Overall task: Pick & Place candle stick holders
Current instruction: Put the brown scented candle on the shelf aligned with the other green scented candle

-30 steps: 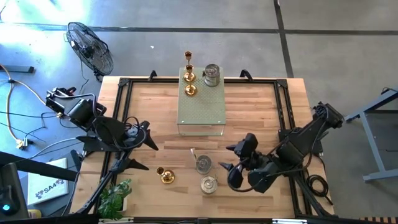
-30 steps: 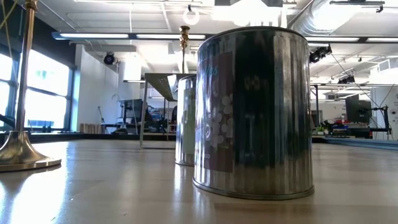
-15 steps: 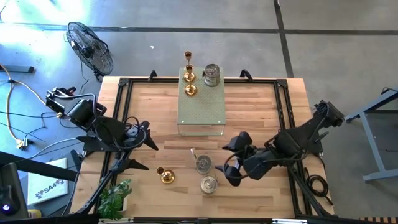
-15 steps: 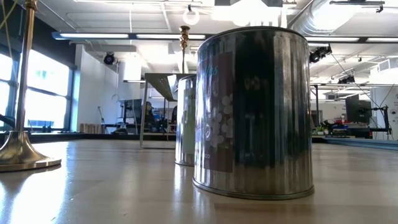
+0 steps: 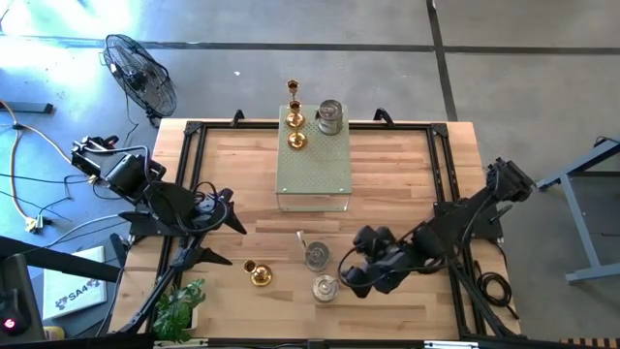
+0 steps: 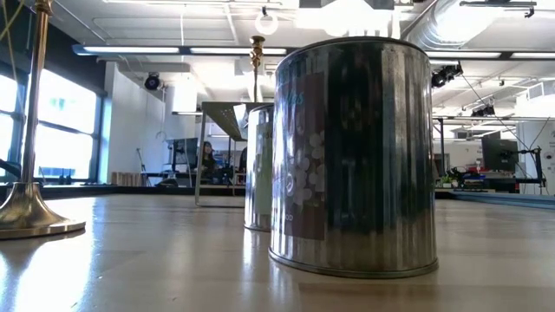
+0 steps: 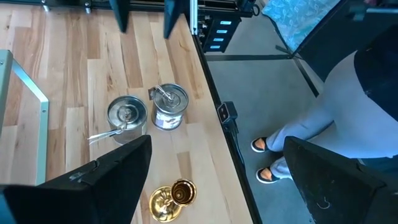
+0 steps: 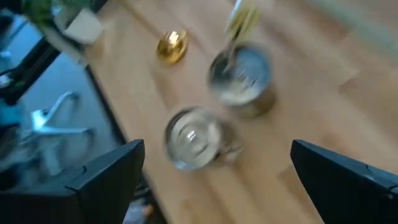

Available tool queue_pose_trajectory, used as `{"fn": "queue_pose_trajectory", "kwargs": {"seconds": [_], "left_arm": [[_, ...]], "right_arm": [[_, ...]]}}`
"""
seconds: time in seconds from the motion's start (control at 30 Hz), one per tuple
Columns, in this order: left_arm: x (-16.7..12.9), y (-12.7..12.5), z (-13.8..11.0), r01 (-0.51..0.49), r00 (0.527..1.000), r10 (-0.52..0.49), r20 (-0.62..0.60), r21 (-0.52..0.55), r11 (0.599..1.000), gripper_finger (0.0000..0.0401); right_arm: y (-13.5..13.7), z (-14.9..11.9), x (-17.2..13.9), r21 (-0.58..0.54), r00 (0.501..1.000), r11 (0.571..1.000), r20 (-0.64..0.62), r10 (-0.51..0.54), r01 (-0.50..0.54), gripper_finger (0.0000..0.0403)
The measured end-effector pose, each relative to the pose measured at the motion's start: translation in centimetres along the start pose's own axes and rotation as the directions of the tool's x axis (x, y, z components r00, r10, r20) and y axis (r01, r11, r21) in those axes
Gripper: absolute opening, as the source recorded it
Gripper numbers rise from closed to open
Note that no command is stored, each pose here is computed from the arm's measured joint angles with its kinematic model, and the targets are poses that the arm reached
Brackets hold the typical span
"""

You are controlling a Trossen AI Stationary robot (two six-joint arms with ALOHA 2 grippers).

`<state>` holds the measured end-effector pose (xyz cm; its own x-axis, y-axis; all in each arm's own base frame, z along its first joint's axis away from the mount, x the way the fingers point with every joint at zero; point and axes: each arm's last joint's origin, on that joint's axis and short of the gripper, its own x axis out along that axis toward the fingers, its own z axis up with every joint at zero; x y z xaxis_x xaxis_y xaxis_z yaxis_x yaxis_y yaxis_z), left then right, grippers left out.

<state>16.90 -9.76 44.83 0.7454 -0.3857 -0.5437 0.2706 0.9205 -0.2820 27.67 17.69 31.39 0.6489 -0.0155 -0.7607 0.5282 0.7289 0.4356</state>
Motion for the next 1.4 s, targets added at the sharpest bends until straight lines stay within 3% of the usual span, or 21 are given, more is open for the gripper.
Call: {"fn": "queue_pose_trajectory", "kwargs": {"seconds": [0.17,0.37,0.5,0.57,0.67,0.8,0.9,1.0,1.2,1.4], "left_arm": [[0.0,0.0,0.0,0.0,1.0,0.0,0.0,0.0,1.0,0.0359],[0.0,0.0,0.0,0.0,1.0,0.0,0.0,0.0,1.0,0.0359],[0.0,0.0,0.0,0.0,1.0,0.0,0.0,0.0,1.0,0.0359],[0.0,0.0,0.0,0.0,1.0,0.0,0.0,0.0,1.0,0.0359],[0.0,0.0,0.0,0.0,1.0,0.0,0.0,0.0,1.0,0.0359],[0.0,0.0,0.0,0.0,1.0,0.0,0.0,0.0,1.0,0.0359],[0.0,0.0,0.0,0.0,1.0,0.0,0.0,0.0,1.0,0.0359],[0.0,0.0,0.0,0.0,1.0,0.0,0.0,0.0,1.0,0.0359],[0.0,0.0,0.0,0.0,1.0,0.0,0.0,0.0,1.0,0.0359],[0.0,0.0,0.0,0.0,1.0,0.0,0.0,0.0,1.0,0.0359]], "right_arm": [[0.1,-0.5,1.7,0.096,0.985,0.989,-0.123,0.124,-0.112,0.0397],[0.8,-0.6,3.2,0.137,0.977,0.979,-0.133,0.167,-0.149,0.04],[1.3,-0.4,3.1,0.125,0.984,0.977,-0.021,0.177,-0.173,0.0396],[1.7,-0.6,2.9,0.205,0.981,0.959,0.025,0.194,-0.195,0.0394],[2.0,-1.3,2.6,0.349,0.976,0.915,-0.005,0.216,-0.201,0.0392],[2.4,-1.1,2.8,0.37,0.97,0.898,0.136,0.202,-0.239,0.0395],[3.7,0.1,1.9,0.278,0.924,0.893,0.255,0.285,-0.353,0.0396],[5.7,1.7,-0.2,0.166,0.893,0.909,0.321,0.317,-0.382,0.0396],[9.7,4.3,-1.4,0.025,0.936,0.977,0.292,0.198,-0.214,0.0396],[12.1,5.8,-0.9,-0.035,0.965,0.995,0.242,0.098,-0.093,0.0396]]}}
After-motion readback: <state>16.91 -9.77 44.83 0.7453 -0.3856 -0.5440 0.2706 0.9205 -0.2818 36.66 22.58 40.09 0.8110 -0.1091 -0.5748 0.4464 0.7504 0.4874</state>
